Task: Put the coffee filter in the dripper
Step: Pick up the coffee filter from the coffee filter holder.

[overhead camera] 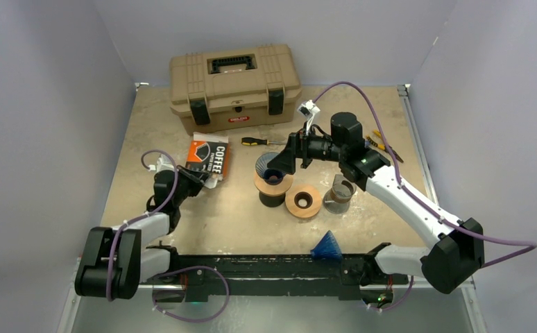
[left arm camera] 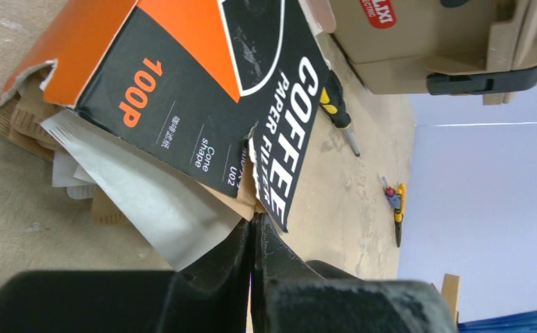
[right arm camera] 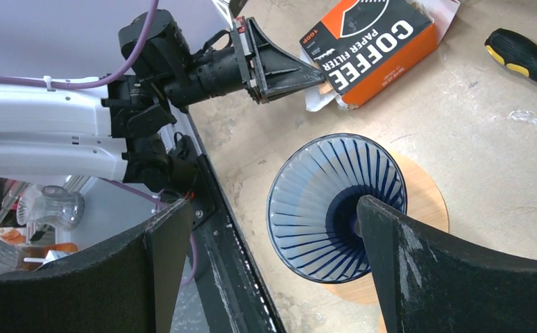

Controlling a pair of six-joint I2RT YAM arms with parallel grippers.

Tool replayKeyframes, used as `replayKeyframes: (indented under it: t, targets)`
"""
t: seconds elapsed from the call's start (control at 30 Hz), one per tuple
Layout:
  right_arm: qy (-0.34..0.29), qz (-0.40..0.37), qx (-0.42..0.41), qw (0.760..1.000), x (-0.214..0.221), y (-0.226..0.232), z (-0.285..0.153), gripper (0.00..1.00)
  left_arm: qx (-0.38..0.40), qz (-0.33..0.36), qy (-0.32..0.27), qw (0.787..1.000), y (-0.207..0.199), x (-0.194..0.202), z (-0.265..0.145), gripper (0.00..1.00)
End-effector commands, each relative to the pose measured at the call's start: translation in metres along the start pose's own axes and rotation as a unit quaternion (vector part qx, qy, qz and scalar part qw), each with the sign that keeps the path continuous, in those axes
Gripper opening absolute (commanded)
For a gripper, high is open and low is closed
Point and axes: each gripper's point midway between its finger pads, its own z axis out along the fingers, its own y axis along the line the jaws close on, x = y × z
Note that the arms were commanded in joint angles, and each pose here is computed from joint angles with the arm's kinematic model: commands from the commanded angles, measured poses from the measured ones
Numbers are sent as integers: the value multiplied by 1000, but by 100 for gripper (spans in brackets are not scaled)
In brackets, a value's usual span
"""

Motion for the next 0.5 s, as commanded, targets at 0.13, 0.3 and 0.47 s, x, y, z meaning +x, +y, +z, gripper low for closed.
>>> replayKeyframes:
  t: [0.13,0.3,0.47]
  targets:
    - [-27,-26,-15,999,-22,12,-5,92,20,1,-15,1000,-4,0,-18,0]
    - [-28,-27,-14,999,-22,12,-5,92,22,5,-20,1000,-6,-1,-26,0]
    - [-31,-27,-15,999,-24,14,-6,92,30,4,-29,999,-13,-5,-32,0]
